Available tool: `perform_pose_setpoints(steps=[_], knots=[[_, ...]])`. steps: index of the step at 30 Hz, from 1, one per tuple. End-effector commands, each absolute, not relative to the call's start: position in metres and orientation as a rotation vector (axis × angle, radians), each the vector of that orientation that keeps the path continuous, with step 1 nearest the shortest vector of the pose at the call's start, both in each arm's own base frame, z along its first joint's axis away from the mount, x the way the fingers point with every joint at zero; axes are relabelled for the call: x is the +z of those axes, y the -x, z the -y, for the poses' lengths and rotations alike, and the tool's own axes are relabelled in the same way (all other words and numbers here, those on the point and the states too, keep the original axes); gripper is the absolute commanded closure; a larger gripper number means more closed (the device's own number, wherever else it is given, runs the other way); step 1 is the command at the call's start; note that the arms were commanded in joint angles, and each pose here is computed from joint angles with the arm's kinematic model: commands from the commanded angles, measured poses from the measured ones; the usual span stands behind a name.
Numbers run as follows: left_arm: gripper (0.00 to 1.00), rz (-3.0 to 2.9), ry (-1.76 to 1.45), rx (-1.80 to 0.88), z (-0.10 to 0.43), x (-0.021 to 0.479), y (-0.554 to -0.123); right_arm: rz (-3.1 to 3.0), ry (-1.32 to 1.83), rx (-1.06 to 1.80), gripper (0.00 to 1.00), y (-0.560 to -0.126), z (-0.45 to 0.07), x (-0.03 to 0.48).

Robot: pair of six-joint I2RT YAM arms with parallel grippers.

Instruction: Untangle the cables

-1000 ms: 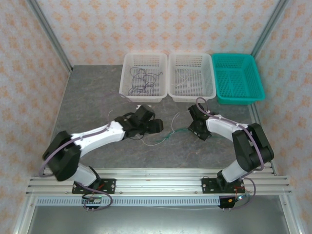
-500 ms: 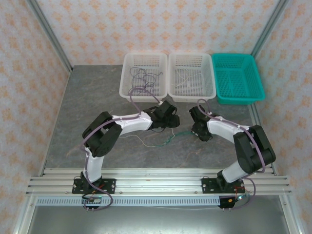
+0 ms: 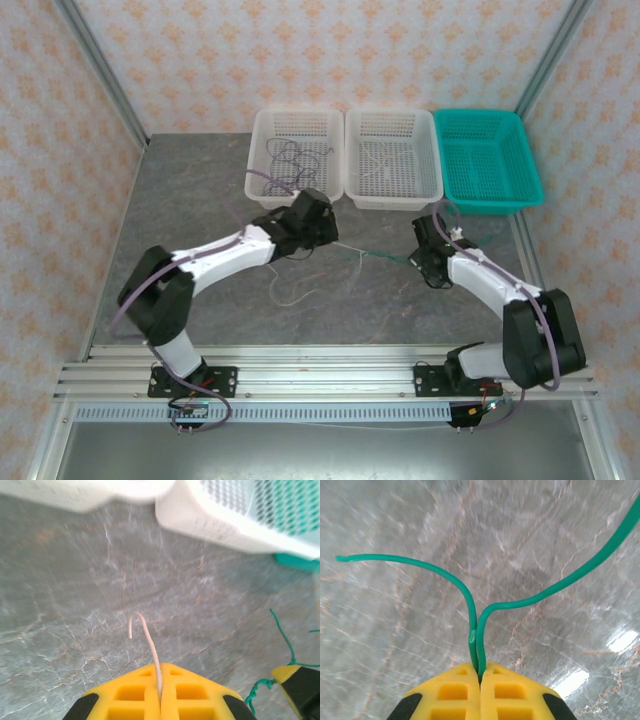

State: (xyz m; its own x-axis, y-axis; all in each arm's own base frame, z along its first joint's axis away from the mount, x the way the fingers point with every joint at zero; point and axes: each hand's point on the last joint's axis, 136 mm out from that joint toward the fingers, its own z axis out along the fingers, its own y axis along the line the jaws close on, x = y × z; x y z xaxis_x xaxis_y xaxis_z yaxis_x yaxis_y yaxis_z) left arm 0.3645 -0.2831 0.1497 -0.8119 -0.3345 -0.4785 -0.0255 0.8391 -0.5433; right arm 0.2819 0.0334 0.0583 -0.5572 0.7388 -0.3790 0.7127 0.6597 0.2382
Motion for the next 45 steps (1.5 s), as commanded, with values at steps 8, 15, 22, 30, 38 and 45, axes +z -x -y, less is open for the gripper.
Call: perform_pose_setpoints(steps=[8, 15, 22, 30, 38, 45], knots=[[1.00, -2.330, 0.451, -0.482, 0.157, 0.199, -0.344, -2.234, -1.308, -0.298, 1.00, -0.251, 0.068, 0.094], [1.00, -2.253, 0.573, -0.411, 0.089, 0.226, -0.330, -2.150, -1.379, -0.353, 1.00, -0.253, 0.096, 0.113], [1.00, -2.136, 0.747, -0.277, 0.008, 0.261, -0.304, -2.103, -1.428, -0.407, 1.00, -0.247, 0.115, 0.124], [1.00, -2.015, 0.721, -0.390, -0.002, 0.313, -0.297, -2.218, -1.274, -0.149, 1.00, -0.279, 0.086, 0.124], [1.00, -1.818, 0.556, -0.480, 0.009, 0.397, -0.291, -2.347, -1.215, -0.178, 1.00, -0.271, 0.063, 0.084], [1.00, -1.683, 0.832, 0.109, -0.088, 0.436, -0.250, -2.189, -1.341, -0.542, 1.00, -0.246, 0.116, 0.086]])
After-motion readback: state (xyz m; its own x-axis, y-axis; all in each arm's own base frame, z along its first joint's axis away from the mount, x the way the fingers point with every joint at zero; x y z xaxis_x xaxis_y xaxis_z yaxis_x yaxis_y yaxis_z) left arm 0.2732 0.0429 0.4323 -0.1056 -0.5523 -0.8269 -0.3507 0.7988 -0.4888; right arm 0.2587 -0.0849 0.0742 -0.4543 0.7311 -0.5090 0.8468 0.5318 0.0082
